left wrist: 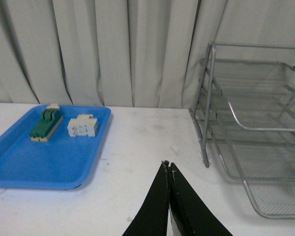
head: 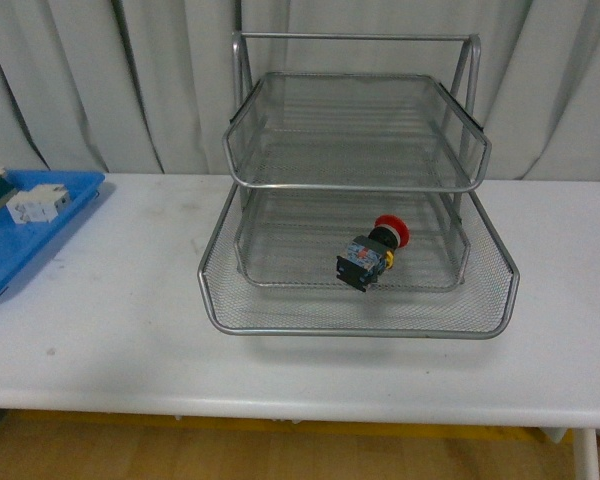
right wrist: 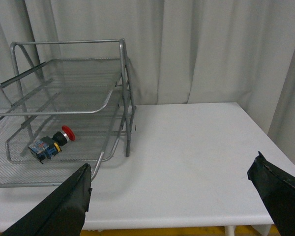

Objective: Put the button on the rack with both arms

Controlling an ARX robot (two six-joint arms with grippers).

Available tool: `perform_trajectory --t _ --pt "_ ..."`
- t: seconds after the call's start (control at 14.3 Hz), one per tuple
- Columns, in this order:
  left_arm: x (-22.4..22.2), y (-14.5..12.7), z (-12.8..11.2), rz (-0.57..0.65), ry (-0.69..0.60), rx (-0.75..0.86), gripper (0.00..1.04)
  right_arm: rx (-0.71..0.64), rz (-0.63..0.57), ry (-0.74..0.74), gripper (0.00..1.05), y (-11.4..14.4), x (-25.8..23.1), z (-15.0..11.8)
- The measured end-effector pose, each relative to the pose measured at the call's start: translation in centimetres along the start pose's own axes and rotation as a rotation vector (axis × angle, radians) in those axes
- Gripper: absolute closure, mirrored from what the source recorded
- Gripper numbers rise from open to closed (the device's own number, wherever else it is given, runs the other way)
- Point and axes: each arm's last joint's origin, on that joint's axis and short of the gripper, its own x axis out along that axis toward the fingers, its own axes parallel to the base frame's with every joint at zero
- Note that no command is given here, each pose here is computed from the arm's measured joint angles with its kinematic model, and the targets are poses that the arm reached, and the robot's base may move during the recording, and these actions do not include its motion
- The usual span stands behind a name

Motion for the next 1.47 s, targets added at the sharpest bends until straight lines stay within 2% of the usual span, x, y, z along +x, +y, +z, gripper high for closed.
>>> perform_trajectory --t 0.63,1.26,1.33,1.47 --pt "-2.5 0.0 -2.2 -0.001 -0.027 0.000 1.03 0.000 0.000 0.000 0.06 0.0 0.0 0.0" --pt "-3.7 0.0 -2.2 0.000 -0.026 0.000 1.03 0.000 0.000 0.000 0.06 0.0 0.0 0.0" --pt "-4.2 0.0 -2.6 0.001 0.011 0.000 1.03 0.000 0.000 0.000 0.06 0.0 0.0 0.0" --pt "-4.8 0.0 -2.3 0.001 -0.027 0.000 1.03 0.000 0.001 -0.001 0.06 0.0 0.0 0.0"
